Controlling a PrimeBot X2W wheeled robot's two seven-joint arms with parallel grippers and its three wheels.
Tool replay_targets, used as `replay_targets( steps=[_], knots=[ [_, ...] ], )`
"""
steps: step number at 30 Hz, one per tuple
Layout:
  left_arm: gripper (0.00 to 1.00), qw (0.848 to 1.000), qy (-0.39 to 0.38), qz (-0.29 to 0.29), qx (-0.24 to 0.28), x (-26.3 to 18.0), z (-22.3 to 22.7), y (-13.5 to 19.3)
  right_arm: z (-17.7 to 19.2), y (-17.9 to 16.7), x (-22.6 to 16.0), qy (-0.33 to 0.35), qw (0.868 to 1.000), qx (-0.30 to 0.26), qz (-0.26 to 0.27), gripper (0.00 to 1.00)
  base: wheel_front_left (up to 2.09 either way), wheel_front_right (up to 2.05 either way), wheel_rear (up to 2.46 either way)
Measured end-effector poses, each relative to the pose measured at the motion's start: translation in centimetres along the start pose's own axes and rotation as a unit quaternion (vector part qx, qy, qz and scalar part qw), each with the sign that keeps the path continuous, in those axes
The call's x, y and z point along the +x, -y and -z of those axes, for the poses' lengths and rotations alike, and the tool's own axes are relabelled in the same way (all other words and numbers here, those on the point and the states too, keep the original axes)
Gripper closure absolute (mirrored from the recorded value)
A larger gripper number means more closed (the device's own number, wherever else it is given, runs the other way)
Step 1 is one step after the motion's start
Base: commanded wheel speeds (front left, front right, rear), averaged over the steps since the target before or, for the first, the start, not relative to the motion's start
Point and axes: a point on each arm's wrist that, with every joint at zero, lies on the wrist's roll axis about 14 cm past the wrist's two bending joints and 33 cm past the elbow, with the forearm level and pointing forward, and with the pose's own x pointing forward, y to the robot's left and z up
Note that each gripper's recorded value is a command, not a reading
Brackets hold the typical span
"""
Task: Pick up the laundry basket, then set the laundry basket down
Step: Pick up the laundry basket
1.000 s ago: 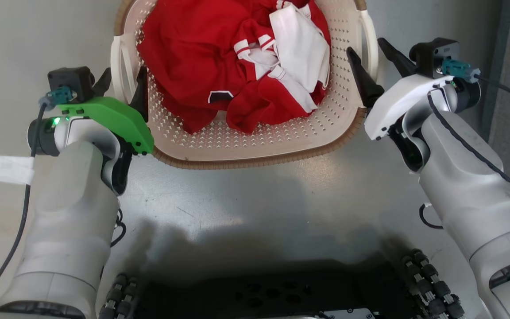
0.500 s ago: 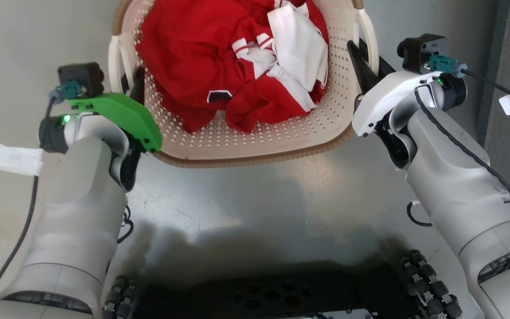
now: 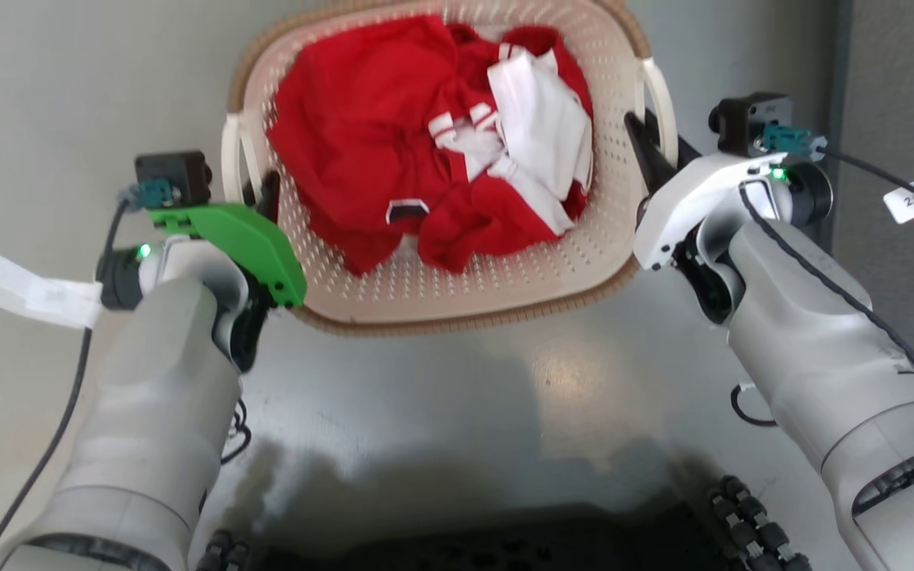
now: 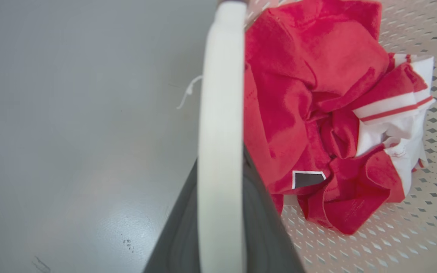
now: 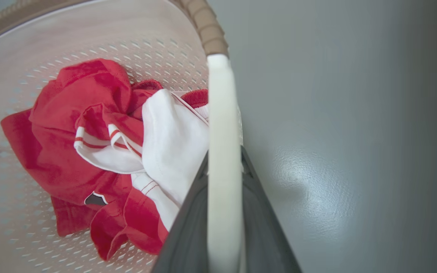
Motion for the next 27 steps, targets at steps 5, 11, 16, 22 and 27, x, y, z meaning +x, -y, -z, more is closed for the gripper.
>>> replay_targets(
  steps=[5,11,16,22,27],
  knots=[
    [1.0,1.0,-0.008,0.009,0.004,-1.4,-0.2,1.2,-0.7,-0.2,-1.6,0.001,1.0,0.0,0.006,1.0,0.0,0.0,0.0],
    [1.0,1.0,-0.018,0.012,0.012,-3.2,-0.6,2.3,-1.8,-1.0,-3.5,-0.004,1.0,-0.004,0.007,1.0,0.0,0.0,0.0],
    [1.0,0.999,-0.022,0.016,0.022,-4.7,-1.1,3.2,-2.7,-1.5,-5.1,-0.007,1.0,0.001,0.011,1.0,0.0,0.0,0.0],
    [1.0,0.999,-0.017,0.02,0.028,-6.5,-1.9,4.3,-4.2,-2.2,-6.9,-0.002,1.0,-0.007,0.011,1.0,0.0,0.0,0.0],
    [1.0,0.999,-0.019,0.025,0.044,-8.1,-2.2,5.4,-4.7,-2.7,-8.6,-0.005,1.0,0.002,0.013,1.0,0.0,0.0,0.0]
  ],
)
